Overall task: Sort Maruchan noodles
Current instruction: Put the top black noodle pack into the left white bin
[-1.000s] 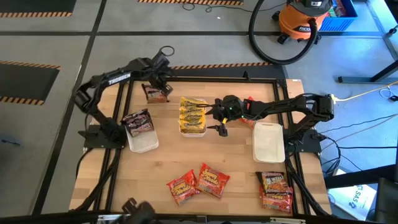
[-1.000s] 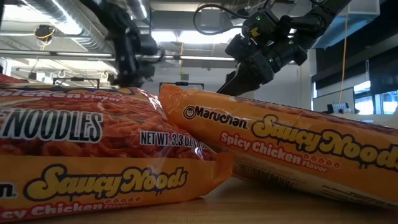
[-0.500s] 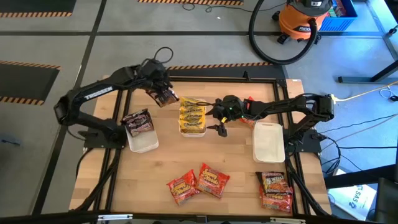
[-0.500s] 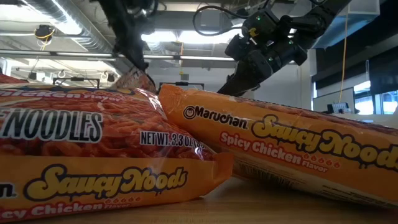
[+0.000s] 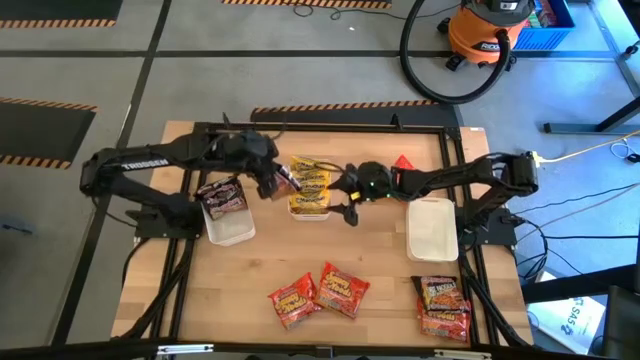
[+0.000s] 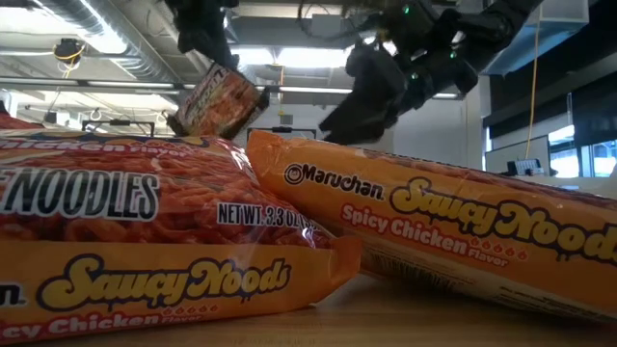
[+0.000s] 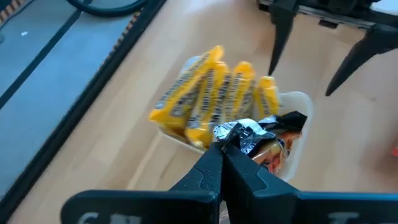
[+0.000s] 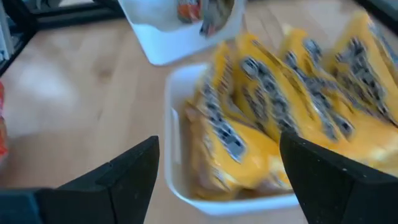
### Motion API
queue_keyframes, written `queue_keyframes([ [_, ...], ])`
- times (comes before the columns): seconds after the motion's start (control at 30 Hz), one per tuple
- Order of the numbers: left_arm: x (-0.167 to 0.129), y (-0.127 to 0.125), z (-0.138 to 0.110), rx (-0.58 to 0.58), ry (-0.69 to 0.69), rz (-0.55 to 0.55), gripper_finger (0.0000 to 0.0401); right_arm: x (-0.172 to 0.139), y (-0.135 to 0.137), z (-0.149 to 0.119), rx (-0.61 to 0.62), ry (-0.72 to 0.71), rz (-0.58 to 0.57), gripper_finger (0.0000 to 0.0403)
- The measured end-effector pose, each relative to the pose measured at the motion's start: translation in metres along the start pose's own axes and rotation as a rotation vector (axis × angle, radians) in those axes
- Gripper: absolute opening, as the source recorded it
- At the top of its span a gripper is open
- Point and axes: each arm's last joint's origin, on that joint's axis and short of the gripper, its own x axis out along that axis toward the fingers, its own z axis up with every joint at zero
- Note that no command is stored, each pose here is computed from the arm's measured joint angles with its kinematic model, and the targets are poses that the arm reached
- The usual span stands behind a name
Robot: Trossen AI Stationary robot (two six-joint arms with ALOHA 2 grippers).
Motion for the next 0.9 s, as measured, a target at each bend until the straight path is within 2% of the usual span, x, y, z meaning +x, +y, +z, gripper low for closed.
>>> queue_keyframes([
  [0.23, -0.008, -0.031, -0.002, 0.005, -0.065, -0.049, 0.0000, 0.003, 0.038, 0.012, -0.052, -0.157, -0.075, 0.0310],
  [0.4, -0.015, -0.048, -0.002, 0.015, -0.125, -0.079, 0.0000, 0.015, 0.055, 0.012, -0.045, -0.278, -0.067, 0.0310],
  [0.7, -0.023, -0.066, 0.003, 0.034, -0.246, -0.124, 0.0000, 0.043, 0.070, 0.000, -0.024, -0.464, -0.100, 0.0310],
  [0.9, -0.028, -0.073, 0.007, 0.044, -0.318, -0.164, 0.0000, 0.053, 0.070, 0.009, -0.013, -0.561, -0.113, 0.0310],
])
